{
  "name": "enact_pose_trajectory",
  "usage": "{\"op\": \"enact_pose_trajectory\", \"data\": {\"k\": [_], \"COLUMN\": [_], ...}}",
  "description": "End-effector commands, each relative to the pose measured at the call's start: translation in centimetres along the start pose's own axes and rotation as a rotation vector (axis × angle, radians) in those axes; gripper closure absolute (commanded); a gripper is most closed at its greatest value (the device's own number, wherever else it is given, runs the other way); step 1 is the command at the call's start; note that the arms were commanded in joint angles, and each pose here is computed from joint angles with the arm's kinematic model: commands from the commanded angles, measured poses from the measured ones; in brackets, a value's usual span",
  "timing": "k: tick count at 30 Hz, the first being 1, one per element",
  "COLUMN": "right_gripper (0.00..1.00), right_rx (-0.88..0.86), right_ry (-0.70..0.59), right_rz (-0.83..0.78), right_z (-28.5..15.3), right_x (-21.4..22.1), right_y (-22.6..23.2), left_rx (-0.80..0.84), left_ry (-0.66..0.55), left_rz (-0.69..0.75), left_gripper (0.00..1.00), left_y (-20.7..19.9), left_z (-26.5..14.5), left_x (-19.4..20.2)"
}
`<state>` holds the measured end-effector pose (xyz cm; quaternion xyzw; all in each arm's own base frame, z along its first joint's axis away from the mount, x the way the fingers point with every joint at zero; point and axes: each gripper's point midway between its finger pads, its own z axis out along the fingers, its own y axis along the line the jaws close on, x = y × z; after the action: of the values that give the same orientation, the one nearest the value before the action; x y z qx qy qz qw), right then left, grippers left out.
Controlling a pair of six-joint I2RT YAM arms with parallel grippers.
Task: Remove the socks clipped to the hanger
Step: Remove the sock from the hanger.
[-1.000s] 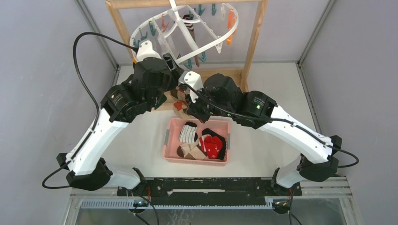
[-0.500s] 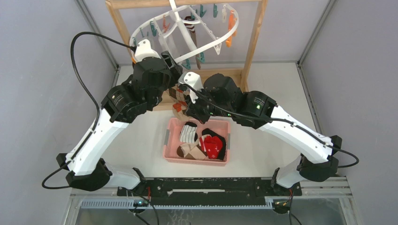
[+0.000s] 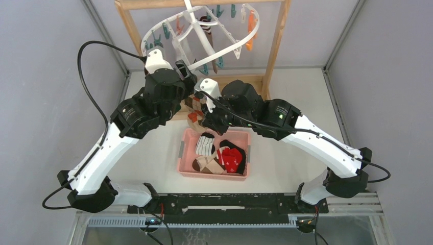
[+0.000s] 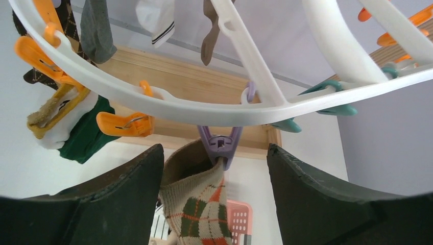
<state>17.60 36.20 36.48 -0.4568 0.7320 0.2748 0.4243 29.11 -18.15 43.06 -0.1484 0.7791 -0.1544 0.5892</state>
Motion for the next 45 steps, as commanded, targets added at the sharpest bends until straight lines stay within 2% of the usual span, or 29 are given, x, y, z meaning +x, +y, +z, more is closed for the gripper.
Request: {"op": "enact_pose_trajectory", "data": {"k": [1,12,18,25,33,40,42,45], "right_gripper": [1.00,1.00,1.00,1.00,1.00,1.00,1.00,1.00], "right_rx": [-0.018,-0.020,-0.025,-0.028,-0.028,-0.030,-0.030,-0.031], "right_ry": [-0.091,-0.091,-0.093,-0.092,-0.082,-0.070,-0.070,-0.068], "right_rz": [0.019,0.025,0.023,0.018,0.014,0.012,0.012,0.012], "right_z": [-2.4,-2.9,-2.8,-2.8,-2.7,-2.5,-2.5,-2.5], "right_x": [-2.4,-2.3,-2.4,-2.3,-2.1,-1.6,-1.6,-1.5], "right_y": [0.7,1.0,1.3,1.4,1.5,1.5,1.5,1.5], "left_rx": [0.014,0.044,0.050,0.042,0.030,0.029,0.031,0.036], "left_ry": [-0.080,-0.151,-0.154,-0.152,-0.150,-0.148,-0.148,-0.145], "left_rz": [-0.023,-0.052,-0.058,-0.054,-0.047,-0.050,-0.053,-0.054], "left_gripper": [0.23,0.27,0.34,0.34,0.43,0.61,0.76,0.83], "left_y": [0.1,-0.5,-1.0,-1.0,-0.8,-0.7,-0.6,-0.6], "left_z": [0.1,0.7,1.1,1.4,1.6,1.6,1.5,1.5], "left_x": [-1.4,-2.2,-2.3,-2.3,-2.4,-2.5,-2.5,-2.6]}}
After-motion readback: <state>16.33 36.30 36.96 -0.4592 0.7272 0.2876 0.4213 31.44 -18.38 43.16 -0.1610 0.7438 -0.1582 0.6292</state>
